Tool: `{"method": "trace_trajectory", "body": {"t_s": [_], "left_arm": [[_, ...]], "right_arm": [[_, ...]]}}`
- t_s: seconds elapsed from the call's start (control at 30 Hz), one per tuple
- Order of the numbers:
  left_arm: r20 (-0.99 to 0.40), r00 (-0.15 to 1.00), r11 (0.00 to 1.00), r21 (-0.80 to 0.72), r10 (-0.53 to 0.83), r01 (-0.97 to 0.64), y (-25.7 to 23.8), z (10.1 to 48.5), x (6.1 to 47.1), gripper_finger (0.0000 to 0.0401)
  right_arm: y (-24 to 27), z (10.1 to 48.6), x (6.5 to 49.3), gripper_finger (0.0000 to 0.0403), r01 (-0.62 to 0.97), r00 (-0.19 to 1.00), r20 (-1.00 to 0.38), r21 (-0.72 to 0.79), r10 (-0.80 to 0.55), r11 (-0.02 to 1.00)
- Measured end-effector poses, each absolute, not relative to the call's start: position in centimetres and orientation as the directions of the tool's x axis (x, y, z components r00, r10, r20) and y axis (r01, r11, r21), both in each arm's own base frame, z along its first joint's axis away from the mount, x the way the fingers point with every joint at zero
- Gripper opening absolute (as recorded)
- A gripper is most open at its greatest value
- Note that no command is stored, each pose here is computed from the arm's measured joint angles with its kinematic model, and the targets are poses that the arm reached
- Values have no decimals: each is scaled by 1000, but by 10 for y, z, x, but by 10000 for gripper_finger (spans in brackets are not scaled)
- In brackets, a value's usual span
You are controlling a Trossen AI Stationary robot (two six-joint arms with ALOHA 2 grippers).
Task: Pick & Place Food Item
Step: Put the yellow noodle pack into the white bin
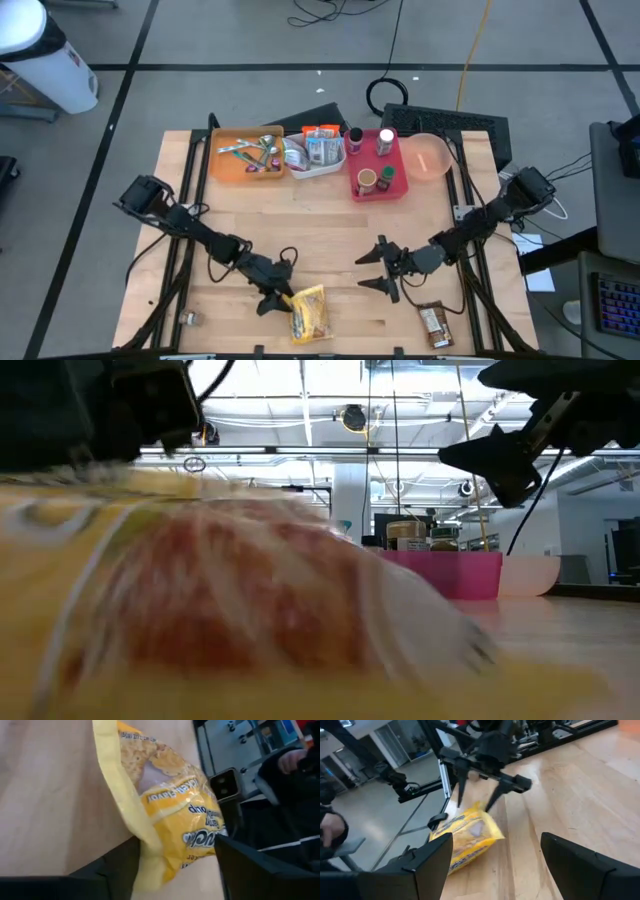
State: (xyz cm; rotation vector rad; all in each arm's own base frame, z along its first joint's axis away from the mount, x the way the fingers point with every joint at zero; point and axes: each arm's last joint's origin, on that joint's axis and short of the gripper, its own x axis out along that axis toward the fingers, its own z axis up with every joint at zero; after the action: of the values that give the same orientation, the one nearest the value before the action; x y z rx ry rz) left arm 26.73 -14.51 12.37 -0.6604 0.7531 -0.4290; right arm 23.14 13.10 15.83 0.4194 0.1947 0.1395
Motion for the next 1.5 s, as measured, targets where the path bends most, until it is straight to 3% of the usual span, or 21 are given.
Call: {"method": "trace_trajectory", "body": {"t_s": [0.37, 0.6, 0.8, 1.1, 1.3, 1.5], "left_arm": [[-428, 722, 753, -629, -543, 193, -176, 143, 270, 133], [-430, 770, 784, -605, -471, 141, -187, 142, 262, 103], [-433, 793, 793, -600, -427, 100, -189, 138, 262, 127], [-497, 793, 808, -590, -353, -10, -179, 115, 271, 202], [-486, 772, 778, -629, -410, 17, -171, 118, 277, 252], [-503, 716, 733, -680, -484, 18, -182, 115, 270, 270]], "right_arm": [[150, 158, 218, 293, -72, 975, -153, 459, 159, 885], [159, 158, 211, 293, -52, 979, -152, 470, 139, 881], [163, 158, 207, 293, -45, 980, -150, 489, 135, 871], [167, 157, 203, 293, -44, 979, -153, 482, 133, 875], [167, 157, 203, 293, -43, 979, -154, 482, 133, 875], [166, 156, 203, 293, -36, 978, -165, 483, 131, 875]]}}
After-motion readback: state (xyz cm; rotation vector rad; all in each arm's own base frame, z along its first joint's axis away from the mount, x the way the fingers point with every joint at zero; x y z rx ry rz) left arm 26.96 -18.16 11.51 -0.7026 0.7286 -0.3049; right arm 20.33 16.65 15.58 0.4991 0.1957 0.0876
